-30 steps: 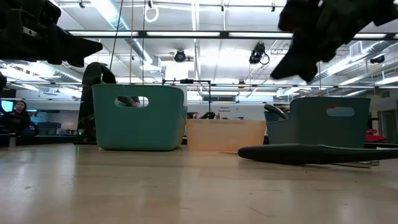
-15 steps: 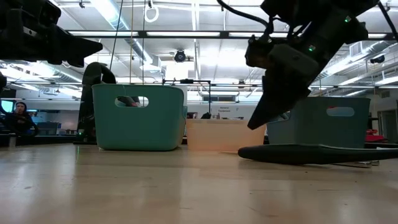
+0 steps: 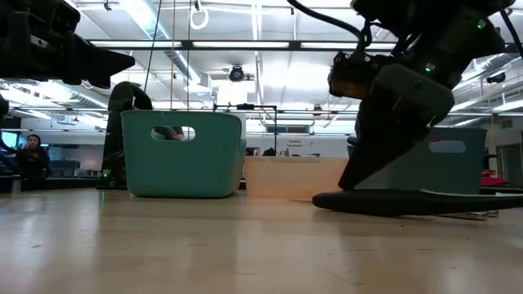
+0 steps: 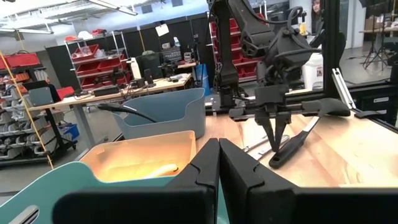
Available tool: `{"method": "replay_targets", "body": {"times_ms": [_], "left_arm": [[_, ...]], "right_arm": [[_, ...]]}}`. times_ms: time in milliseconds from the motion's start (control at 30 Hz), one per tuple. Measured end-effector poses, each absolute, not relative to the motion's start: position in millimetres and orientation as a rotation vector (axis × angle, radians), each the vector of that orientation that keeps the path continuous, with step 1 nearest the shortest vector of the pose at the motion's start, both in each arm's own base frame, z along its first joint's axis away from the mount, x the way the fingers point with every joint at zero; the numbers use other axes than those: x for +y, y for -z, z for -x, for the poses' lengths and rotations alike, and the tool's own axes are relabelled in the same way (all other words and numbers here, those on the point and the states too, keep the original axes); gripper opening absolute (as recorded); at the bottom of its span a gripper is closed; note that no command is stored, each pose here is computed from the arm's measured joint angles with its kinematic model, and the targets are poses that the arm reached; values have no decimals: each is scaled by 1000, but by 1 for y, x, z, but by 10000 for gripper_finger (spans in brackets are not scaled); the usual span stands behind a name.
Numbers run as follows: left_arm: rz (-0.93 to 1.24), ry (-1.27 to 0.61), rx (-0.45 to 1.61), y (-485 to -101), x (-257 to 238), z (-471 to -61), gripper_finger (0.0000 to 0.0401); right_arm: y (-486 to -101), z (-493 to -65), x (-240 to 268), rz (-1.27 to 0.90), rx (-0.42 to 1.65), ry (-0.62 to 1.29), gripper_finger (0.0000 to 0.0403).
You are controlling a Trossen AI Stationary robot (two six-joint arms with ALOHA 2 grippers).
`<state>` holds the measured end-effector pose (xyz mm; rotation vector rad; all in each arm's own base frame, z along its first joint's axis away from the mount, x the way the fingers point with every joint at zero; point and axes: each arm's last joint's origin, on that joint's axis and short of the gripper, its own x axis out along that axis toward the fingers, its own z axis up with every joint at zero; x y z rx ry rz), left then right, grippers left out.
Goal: Pick & Place Kitchen Items
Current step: Adjust the black spoon
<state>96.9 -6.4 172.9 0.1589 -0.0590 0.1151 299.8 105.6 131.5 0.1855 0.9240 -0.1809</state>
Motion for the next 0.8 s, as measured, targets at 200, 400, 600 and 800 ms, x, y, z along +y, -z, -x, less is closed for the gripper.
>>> {"method": "replay_targets", "body": {"times_ms": [200,400,600,800], "left_arm": [[-158,-113,-60,-173,-6,-97,16],[-159,-112,-60,-173,-6,-97,16],[-158,-112,-60,-173,-6,-97,16],[-158,-112,-60,-173,-7,-97,16]], "right_arm": [[-129,-300,112,-207,913,189,6],[-128,-300,124,-242,891,136,7],[-130,-298,125,-236,880,143,8],[-177,-304,133,-204,896,115,28]]}}
